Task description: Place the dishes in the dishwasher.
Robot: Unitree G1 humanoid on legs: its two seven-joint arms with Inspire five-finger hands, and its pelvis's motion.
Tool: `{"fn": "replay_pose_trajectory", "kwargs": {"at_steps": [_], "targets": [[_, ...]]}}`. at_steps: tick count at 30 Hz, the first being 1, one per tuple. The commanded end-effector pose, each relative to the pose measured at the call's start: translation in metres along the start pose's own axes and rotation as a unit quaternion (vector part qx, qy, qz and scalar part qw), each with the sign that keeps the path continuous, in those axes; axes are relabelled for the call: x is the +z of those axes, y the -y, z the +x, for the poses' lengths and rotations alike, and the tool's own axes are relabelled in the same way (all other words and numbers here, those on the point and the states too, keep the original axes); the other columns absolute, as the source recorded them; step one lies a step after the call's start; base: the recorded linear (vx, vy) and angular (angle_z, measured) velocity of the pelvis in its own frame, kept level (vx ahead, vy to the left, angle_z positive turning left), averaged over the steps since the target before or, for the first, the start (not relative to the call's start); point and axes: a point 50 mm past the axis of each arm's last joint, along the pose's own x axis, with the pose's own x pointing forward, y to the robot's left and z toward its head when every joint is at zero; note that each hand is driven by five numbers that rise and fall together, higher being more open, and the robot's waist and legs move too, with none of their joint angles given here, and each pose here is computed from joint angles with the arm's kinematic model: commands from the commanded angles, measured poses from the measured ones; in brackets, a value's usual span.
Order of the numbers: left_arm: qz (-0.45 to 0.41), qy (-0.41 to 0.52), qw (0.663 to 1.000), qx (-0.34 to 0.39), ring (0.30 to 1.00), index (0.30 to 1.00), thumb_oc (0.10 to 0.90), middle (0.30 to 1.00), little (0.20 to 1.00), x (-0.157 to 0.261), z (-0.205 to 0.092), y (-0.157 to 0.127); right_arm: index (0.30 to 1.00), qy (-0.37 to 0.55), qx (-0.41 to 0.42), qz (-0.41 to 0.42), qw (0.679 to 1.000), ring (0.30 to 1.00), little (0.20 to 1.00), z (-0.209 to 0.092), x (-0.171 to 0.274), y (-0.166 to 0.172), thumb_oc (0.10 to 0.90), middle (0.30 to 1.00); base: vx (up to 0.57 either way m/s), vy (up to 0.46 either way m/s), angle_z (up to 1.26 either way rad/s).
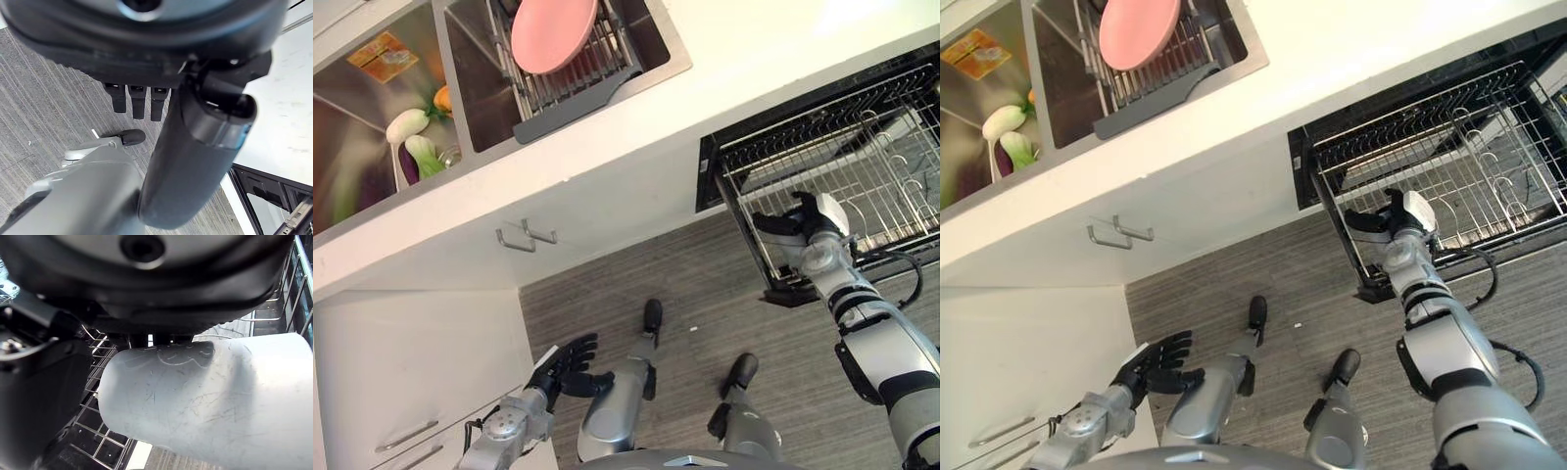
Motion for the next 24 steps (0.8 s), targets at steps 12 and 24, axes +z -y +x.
{"fn": "replay_pose_trajectory", "kwargs": {"at_steps": [12,24], "targets": [[-0.011,-0.267,0.955,0.131,0.9,0.9,0.8,0.9,0.9,-0.115,-0.047,-0.021,0.9,0.272,-0.04,0.215,0.937,0.9,0.9,-0.071,0.044,0.024,0.8,0.9,0.09,-0.055,-0.1],[-0.079,-0.308,0.934,0.162,0.9,0.9,0.8,0.9,0.9,-0.127,-0.039,0.0,0.9,0.38,0.081,0.408,0.826,0.9,0.9,-0.135,0.073,0.013,0.8,0.9,0.02,-0.054,-0.11]]}}
